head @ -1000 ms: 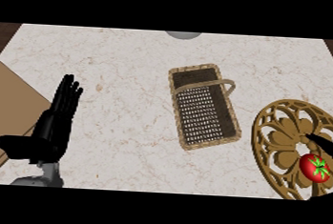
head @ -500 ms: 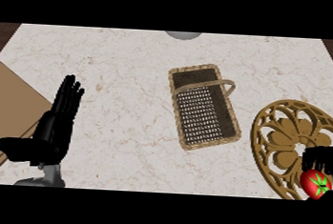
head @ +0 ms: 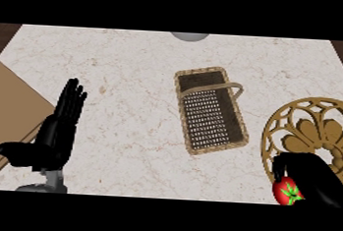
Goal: Pick the tomato from the placemat and place it in the basket
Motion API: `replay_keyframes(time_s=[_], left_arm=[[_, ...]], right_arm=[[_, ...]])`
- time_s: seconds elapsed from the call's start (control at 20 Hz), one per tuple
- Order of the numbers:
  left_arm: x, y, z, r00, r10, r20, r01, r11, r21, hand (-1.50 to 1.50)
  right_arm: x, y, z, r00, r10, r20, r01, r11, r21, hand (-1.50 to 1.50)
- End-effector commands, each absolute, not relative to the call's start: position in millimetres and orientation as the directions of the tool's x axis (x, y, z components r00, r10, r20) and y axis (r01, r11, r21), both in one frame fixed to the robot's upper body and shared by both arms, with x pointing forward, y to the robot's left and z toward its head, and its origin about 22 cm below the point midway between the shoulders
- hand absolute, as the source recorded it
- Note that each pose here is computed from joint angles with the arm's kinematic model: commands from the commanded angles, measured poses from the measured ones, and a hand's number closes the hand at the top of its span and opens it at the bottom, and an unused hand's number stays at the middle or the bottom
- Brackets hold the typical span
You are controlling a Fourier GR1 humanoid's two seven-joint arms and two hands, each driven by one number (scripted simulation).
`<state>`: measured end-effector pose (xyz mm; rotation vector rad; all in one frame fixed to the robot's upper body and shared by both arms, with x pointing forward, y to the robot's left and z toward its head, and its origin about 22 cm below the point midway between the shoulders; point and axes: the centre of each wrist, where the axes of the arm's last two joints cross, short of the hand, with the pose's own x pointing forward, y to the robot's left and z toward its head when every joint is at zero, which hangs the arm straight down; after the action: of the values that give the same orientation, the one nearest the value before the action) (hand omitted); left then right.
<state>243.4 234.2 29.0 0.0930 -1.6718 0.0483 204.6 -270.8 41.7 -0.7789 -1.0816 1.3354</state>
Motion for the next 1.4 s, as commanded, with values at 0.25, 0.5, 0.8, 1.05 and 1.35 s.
replay_keyframes(time_s=[0.25,0.5,0.8,1.05,1.35], left_arm=[[248,223,33,-0.108,-0.023,0.994,-0.048,0.999,0.018,0.0],[245,226,29,-0.095,-0.02,0.995,-0.056,0.998,0.015,0.0],[244,231,27,-0.077,-0.014,0.997,-0.069,0.998,0.009,0.0],[247,231,28,-0.095,-0.024,0.995,-0.081,0.997,0.016,0.0],[244,230,30,-0.084,-0.025,0.996,-0.095,0.995,0.017,0.0]], right_arm=[[166,-84,59,-0.368,0.902,0.225,-0.256,0.135,-0.957,1.5],[117,-44,78,-0.367,0.832,0.415,-0.239,0.348,-0.907,1.5],[105,-37,110,-0.418,0.687,0.595,-0.146,0.595,-0.79,1.5],[102,-36,126,-0.452,0.624,0.637,-0.111,0.67,-0.734,1.5],[103,-34,129,-0.387,0.634,0.67,-0.085,0.698,-0.711,1.5]])
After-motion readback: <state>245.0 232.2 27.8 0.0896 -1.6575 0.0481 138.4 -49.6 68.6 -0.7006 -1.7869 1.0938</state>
